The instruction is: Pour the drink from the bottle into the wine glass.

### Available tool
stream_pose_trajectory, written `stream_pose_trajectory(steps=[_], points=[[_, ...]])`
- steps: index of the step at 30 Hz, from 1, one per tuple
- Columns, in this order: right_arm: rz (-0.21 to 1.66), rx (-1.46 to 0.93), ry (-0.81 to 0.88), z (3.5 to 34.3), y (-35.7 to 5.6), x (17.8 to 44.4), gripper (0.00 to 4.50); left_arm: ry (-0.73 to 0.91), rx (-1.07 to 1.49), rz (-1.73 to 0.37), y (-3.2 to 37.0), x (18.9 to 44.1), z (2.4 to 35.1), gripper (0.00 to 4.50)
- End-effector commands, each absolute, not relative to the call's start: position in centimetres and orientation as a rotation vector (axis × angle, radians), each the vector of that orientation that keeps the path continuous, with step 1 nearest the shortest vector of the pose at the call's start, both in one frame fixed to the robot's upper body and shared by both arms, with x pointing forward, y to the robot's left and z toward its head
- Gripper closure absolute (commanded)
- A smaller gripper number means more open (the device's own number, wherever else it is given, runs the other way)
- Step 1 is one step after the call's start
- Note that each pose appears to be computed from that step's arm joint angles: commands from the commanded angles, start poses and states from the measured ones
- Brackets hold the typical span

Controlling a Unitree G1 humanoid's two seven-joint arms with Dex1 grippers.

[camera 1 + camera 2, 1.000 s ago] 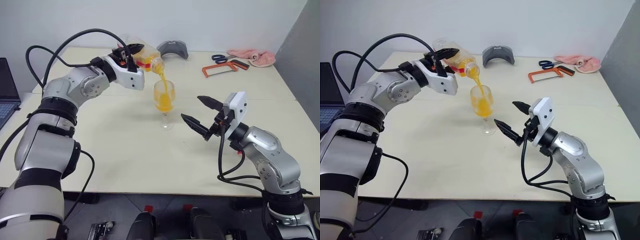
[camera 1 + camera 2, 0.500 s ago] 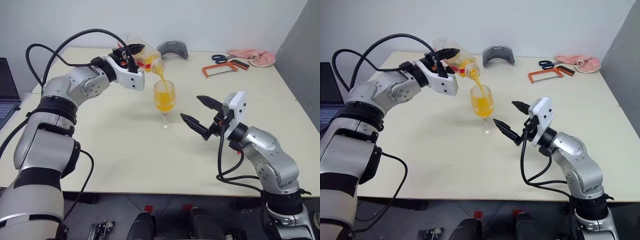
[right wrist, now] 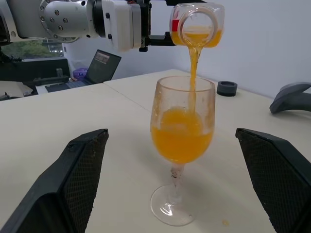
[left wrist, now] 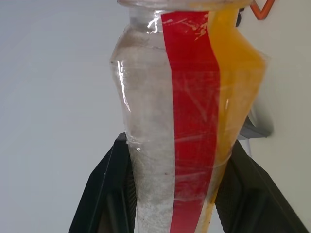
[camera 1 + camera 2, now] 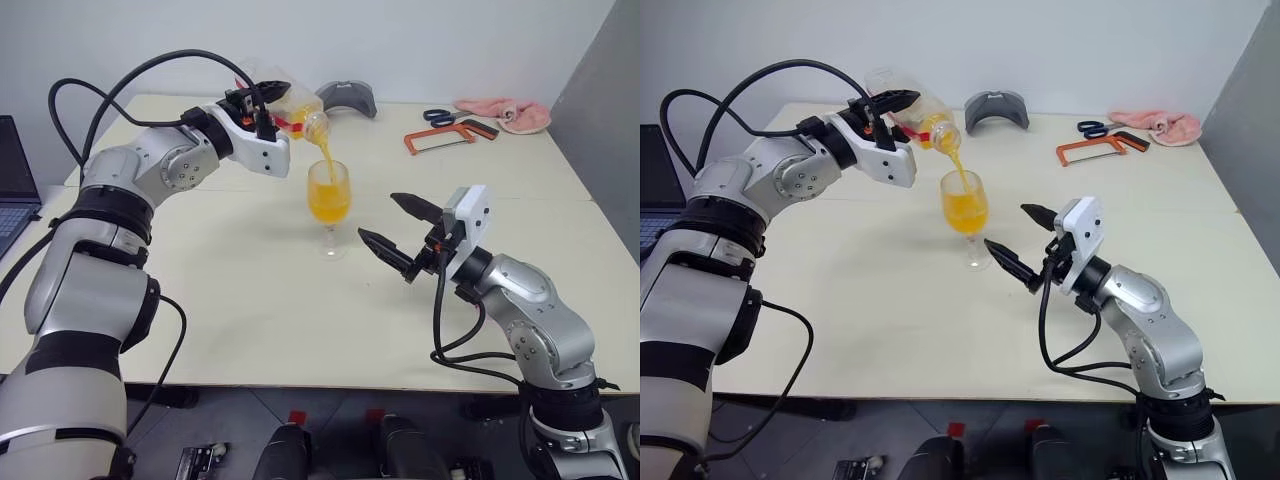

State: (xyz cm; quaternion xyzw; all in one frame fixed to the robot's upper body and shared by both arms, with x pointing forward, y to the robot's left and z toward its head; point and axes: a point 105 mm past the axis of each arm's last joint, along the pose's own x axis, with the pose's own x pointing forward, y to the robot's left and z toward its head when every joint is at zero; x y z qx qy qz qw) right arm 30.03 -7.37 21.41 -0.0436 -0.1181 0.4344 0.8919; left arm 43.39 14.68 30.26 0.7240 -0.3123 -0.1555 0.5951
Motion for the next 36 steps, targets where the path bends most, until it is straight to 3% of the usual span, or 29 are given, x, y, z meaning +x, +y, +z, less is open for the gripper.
stream_pose_trajectory(steps=[1, 24, 36], points=[[0.908, -0.096, -0.292, 22.3, -7.3, 29.6, 0.00, -0.784, 1.695, -0.305, 14.9, 42.9, 32.8, 2.81], [0.926, -0.117, -0.288, 22.0, -6.8, 29.4, 0.00, -0.750, 1.519, -0.351, 14.4, 42.9, 32.0, 2.81], [0.982, -0.218, -0.326, 22.2, -5.5, 29.3, 0.00, -0.553, 0.701, -0.418, 16.0, 43.4, 31.1, 2.81]])
